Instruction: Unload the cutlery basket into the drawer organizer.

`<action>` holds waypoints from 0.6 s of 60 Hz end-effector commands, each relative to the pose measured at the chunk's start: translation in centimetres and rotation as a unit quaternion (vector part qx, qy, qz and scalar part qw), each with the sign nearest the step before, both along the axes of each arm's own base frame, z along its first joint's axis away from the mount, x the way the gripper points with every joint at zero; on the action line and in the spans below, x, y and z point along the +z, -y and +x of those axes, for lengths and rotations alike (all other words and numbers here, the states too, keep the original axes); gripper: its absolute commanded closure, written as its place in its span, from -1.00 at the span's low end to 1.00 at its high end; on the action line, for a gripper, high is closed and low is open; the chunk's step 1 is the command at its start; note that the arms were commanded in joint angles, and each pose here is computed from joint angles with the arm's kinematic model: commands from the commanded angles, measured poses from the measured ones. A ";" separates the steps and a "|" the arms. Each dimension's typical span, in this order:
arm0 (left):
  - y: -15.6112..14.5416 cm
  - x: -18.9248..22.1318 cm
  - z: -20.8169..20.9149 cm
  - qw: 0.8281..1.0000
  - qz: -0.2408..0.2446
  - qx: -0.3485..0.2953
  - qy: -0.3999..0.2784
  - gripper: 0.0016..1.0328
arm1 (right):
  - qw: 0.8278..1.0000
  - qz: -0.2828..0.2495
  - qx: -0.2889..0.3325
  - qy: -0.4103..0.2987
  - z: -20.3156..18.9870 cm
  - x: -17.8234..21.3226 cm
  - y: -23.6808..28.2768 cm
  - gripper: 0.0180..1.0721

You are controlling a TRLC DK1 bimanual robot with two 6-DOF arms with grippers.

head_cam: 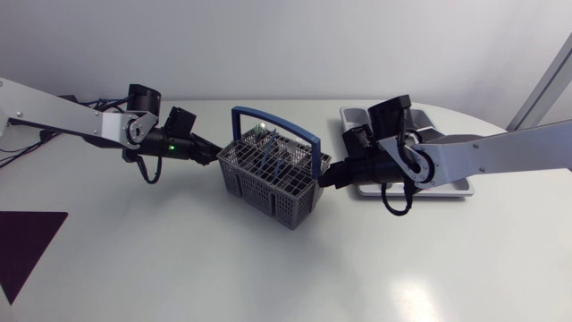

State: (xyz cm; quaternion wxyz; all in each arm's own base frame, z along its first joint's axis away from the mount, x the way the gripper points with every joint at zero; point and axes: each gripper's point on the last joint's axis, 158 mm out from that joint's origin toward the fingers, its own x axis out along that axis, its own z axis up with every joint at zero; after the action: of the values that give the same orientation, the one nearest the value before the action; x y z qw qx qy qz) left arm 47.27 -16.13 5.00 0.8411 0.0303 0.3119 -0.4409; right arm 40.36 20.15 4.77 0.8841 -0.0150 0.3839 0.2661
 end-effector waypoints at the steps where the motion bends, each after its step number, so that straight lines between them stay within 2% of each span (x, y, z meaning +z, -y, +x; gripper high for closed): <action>1: 2.8 0.2 -4.5 0.998 -0.001 -0.064 -0.002 0.23 | 1.000 0.023 0.003 -0.002 0.0 0.5 -0.7 0.69; 18: 3.3 0.4 -11.9 0.993 0.024 -0.117 0.007 0.23 | 1.000 0.027 0.002 -0.006 -0.9 0.3 0.8 0.69; 36: 2.9 -0.8 -13.6 0.992 0.029 -0.123 -0.005 0.23 | 1.000 0.029 0.000 0.011 0.5 1.4 0.6 0.69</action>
State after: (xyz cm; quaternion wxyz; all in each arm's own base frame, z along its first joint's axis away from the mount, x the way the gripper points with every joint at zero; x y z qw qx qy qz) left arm 35.83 -18.01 5.05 0.7971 0.0949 0.3163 -0.5056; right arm 40.47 18.13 4.84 0.8869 0.0018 0.3850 0.2554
